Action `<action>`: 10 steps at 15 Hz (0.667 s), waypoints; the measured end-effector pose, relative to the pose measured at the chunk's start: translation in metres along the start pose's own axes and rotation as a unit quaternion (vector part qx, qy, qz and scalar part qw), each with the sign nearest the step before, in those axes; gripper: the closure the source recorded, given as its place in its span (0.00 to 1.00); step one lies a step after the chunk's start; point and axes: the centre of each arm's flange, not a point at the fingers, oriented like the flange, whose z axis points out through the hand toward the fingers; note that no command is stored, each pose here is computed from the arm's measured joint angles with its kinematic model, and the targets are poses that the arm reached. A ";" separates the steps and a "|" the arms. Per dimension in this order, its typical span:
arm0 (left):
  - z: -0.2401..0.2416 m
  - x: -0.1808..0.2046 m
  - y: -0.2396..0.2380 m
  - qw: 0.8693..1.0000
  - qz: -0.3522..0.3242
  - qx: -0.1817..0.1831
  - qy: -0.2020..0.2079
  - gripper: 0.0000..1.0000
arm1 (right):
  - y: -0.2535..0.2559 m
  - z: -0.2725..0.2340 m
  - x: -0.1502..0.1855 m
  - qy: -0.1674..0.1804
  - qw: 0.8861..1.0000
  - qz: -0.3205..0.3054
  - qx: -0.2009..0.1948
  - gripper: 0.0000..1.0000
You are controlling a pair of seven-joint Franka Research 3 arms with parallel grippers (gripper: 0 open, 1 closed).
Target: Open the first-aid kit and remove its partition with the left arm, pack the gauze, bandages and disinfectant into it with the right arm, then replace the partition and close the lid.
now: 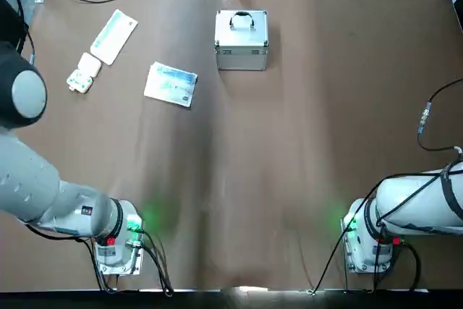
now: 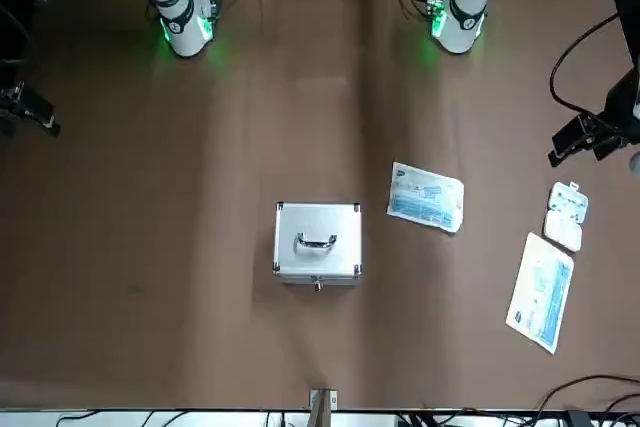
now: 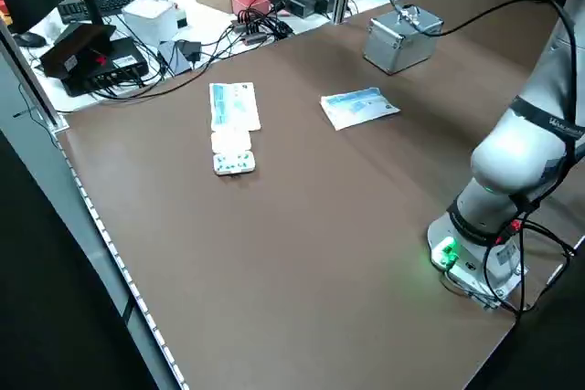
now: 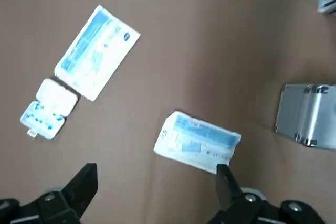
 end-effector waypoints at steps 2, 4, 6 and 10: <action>0.002 -0.008 0.002 1.000 0.005 -0.011 0.019 0.00 | 0.000 0.000 0.000 0.000 1.000 0.000 0.000 0.00; 0.008 -0.017 0.006 0.999 0.016 -0.015 0.023 0.00 | 0.000 0.000 0.000 0.000 1.000 0.000 0.000 0.00; 0.014 -0.024 0.009 0.999 0.046 -0.013 0.018 0.00 | 0.000 0.000 0.000 0.000 1.000 0.000 0.000 0.00; 0.015 -0.024 0.009 0.998 0.051 -0.011 0.017 0.00 | 0.000 0.000 0.000 0.000 1.000 0.000 0.000 0.00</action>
